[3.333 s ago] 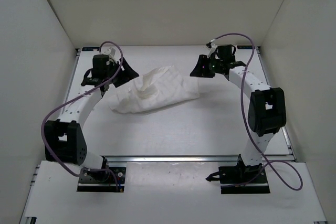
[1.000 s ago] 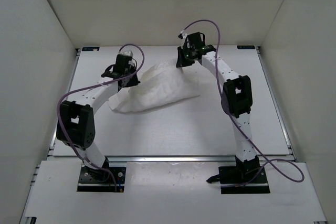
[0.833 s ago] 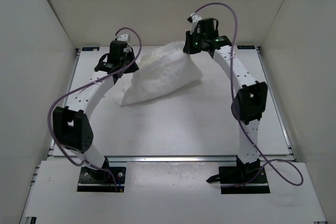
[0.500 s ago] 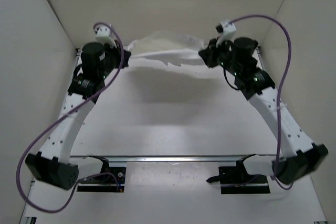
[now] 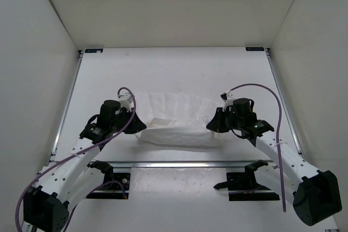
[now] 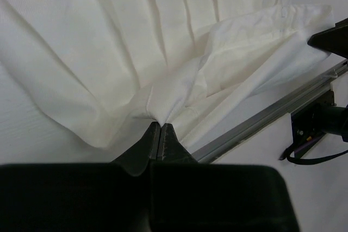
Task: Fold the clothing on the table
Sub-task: Fold the skirt
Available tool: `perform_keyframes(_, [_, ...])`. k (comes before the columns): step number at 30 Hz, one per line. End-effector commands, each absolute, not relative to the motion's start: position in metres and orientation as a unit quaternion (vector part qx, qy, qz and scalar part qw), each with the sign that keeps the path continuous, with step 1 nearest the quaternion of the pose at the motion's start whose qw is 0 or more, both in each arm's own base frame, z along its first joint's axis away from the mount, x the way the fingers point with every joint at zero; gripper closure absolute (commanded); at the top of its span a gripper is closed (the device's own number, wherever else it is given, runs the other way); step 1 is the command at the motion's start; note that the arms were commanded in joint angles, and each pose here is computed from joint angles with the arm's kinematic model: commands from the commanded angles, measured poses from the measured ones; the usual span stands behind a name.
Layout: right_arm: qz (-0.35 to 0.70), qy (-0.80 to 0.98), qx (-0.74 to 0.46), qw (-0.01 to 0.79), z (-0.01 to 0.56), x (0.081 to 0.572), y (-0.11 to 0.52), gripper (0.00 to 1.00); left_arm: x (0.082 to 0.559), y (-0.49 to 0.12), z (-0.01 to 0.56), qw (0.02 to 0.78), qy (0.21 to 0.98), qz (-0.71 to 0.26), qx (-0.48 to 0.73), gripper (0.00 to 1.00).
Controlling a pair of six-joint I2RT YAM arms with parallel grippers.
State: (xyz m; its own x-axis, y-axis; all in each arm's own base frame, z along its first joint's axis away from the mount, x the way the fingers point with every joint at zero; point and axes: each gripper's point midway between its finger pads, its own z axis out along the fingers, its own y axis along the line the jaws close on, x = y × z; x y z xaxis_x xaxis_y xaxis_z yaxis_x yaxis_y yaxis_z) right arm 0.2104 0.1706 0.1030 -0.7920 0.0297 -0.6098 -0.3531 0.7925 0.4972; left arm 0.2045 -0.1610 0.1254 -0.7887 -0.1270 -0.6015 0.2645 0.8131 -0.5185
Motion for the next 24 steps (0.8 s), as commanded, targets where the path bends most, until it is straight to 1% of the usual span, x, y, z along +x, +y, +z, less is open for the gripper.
perform_keyframes(1, [0.278, 0.899, -0.058, 0.334, 0.102, 0.225, 0.153, 1.00, 0.212, -0.139, 0.127, 0.336, 0.905, -0.261, 0.020, 1.00])
perform_keyframes(3, [0.272, 0.904, -0.057, 0.325, 0.095, 0.220, 0.153, 1.00, 0.211, -0.142, 0.121, 0.321, 0.910, -0.263, 0.021, 1.00])
perform_keyframes(5, [0.285, 0.895, -0.053, 0.340, 0.105, 0.224, 0.156, 1.00, 0.215, -0.145, 0.120, 0.322, 0.909, -0.264, 0.021, 1.00])
perform_keyframes(7, [0.300, 0.878, -0.047, 0.371, 0.127, 0.235, 0.157, 1.00, 0.228, -0.149, 0.135, 0.340, 0.899, -0.276, 0.018, 1.00])
perform_keyframes(9, [0.306, 0.858, -0.047, 0.411, 0.151, 0.252, 0.154, 1.00, 0.250, -0.151, 0.165, 0.380, 0.882, -0.280, 0.012, 1.00])
perform_keyframes(10, [0.303, 0.852, -0.044, 0.425, 0.163, 0.260, 0.151, 1.00, 0.257, -0.151, 0.167, 0.380, 0.882, -0.278, 0.010, 1.00])
perform_keyframes(12, [0.296, 0.847, -0.046, 0.440, 0.176, 0.274, 0.144, 1.00, 0.280, -0.153, 0.191, 0.400, 0.873, -0.280, 0.006, 1.00])
perform_keyframes(13, [0.289, 0.847, -0.046, 0.445, 0.180, 0.284, 0.141, 1.00, 0.289, -0.157, 0.189, 0.396, 0.875, -0.279, 0.012, 1.00])
perform_keyframes(14, [0.281, 0.850, -0.047, 0.443, 0.177, 0.288, 0.139, 1.00, 0.299, -0.160, 0.190, 0.396, 0.877, -0.270, 0.014, 1.00])
perform_keyframes(15, [0.277, 0.851, -0.048, 0.443, 0.176, 0.297, 0.137, 1.00, 0.311, -0.163, 0.202, 0.413, 0.870, -0.269, 0.016, 1.00])
perform_keyframes(18, [0.272, 0.864, -0.036, 0.422, 0.153, 0.316, 0.133, 1.00, 0.344, -0.164, 0.186, 0.398, 0.881, -0.257, -0.002, 1.00])
perform_keyframes(20, [0.268, 0.869, -0.024, 0.415, 0.143, 0.328, 0.130, 1.00, 0.363, -0.169, 0.164, 0.373, 0.894, -0.249, -0.009, 1.00])
perform_keyframes(21, [0.261, 0.872, -0.021, 0.413, 0.137, 0.334, 0.129, 1.00, 0.373, -0.171, 0.170, 0.379, 0.890, -0.252, -0.007, 1.00])
perform_keyframes(22, [0.258, 0.874, -0.017, 0.411, 0.134, 0.341, 0.128, 1.00, 0.382, -0.173, 0.161, 0.372, 0.895, -0.247, -0.005, 1.00])
perform_keyframes(24, [0.246, 0.879, -0.011, 0.408, 0.127, 0.350, 0.125, 1.00, 0.409, -0.184, 0.161, 0.375, 0.895, -0.241, 0.002, 1.00])
